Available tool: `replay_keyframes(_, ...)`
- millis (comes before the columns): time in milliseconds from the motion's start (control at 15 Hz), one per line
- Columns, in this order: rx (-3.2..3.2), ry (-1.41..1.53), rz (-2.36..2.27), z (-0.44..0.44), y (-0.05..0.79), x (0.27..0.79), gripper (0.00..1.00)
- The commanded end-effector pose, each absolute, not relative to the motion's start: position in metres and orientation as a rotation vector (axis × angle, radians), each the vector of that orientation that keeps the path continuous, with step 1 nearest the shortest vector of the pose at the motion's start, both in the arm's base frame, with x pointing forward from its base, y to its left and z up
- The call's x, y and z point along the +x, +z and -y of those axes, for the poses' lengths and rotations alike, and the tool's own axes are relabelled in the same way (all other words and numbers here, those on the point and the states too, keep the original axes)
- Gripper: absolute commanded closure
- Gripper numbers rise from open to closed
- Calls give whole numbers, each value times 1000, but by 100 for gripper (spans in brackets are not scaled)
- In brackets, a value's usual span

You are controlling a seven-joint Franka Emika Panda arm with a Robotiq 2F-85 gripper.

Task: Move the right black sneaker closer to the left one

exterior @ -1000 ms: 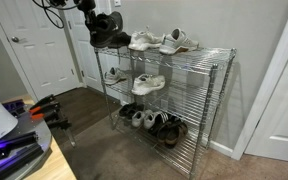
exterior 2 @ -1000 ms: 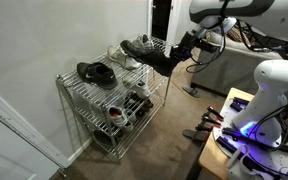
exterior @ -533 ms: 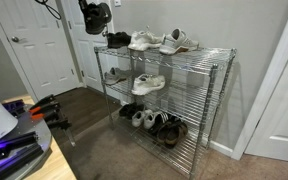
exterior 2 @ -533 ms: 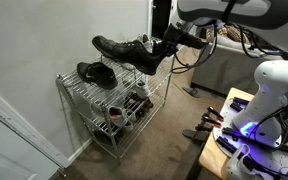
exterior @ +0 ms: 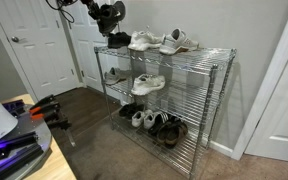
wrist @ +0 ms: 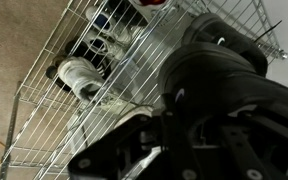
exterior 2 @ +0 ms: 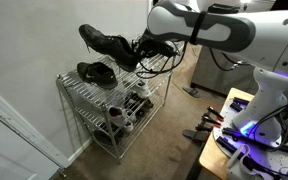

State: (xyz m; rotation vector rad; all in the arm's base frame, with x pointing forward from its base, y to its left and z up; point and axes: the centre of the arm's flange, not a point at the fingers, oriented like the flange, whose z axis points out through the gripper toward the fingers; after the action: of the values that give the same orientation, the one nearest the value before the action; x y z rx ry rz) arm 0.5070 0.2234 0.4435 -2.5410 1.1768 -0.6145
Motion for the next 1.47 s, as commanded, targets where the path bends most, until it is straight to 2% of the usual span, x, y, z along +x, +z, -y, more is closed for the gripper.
replay_keyframes(0,-2497,-688,-1335,-230,437,536,95)
replay_keyframes(867,-2329,-706,-1814,-236,370,581,95)
replay_keyframes(1400,-2451,-747,-1721,-260,345,592,95)
